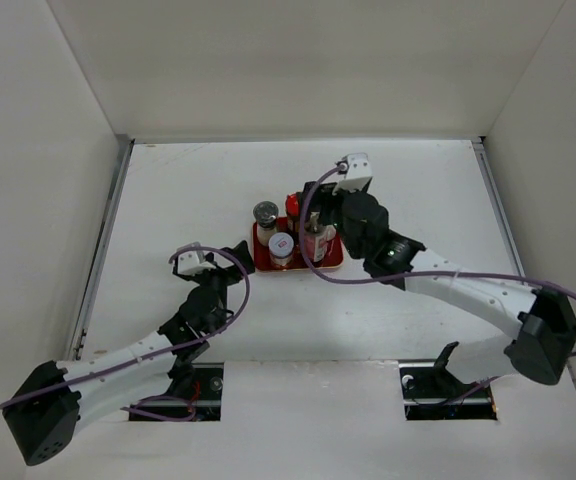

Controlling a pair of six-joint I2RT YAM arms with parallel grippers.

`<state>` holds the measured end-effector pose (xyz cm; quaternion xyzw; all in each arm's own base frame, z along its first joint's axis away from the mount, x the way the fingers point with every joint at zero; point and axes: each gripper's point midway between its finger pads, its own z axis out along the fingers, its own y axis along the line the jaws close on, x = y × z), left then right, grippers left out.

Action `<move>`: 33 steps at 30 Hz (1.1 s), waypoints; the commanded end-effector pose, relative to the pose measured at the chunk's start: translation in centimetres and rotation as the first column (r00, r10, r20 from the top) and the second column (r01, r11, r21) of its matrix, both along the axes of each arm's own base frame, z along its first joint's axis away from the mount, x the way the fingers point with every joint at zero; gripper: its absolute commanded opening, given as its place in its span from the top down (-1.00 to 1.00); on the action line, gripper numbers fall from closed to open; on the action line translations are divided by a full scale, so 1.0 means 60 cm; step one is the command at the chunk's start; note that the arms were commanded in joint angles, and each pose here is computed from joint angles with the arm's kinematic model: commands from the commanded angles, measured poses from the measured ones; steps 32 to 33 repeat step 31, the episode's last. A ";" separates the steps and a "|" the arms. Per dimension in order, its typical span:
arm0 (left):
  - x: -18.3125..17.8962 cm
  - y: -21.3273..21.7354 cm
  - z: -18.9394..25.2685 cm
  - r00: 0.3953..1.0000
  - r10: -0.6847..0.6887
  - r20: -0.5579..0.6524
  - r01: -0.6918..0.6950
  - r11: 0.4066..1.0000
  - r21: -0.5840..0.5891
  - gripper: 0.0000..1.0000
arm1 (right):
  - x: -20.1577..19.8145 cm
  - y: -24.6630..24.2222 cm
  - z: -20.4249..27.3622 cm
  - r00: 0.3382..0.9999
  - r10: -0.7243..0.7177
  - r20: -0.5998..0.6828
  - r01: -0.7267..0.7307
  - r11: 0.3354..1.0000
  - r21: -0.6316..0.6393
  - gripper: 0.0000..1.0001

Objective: Organize the condiment bottles

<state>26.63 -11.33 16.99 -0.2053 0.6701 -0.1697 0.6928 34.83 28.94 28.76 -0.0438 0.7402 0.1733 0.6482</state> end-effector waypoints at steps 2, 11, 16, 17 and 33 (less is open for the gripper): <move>0.000 -0.018 0.037 1.000 -0.021 -0.009 0.021 1.000 0.000 -1.00 | -0.039 -0.049 0.092 0.991 -0.021 0.133 -0.001 0.987 0.161 -1.00; -0.002 -0.005 0.040 0.989 0.047 -0.139 -0.038 0.997 0.066 -1.00 | -0.038 -0.235 0.017 0.948 -0.296 0.118 0.255 0.926 0.278 -1.00; 0.013 0.005 0.052 0.972 0.054 -0.231 -0.030 0.994 0.106 -1.00 | -0.016 -0.293 -0.069 0.901 -0.432 0.034 0.399 0.857 0.326 -1.00; 0.018 0.005 0.050 0.965 0.045 -0.260 -0.017 0.994 0.110 -1.00 | -0.016 -0.297 -0.079 0.895 -0.446 0.022 0.414 0.848 0.331 -1.00; 0.012 -0.061 0.016 0.901 -0.059 -0.430 0.152 0.971 0.184 -1.00 | -0.019 -0.274 -0.104 0.917 -0.400 0.011 0.376 0.871 0.316 -1.00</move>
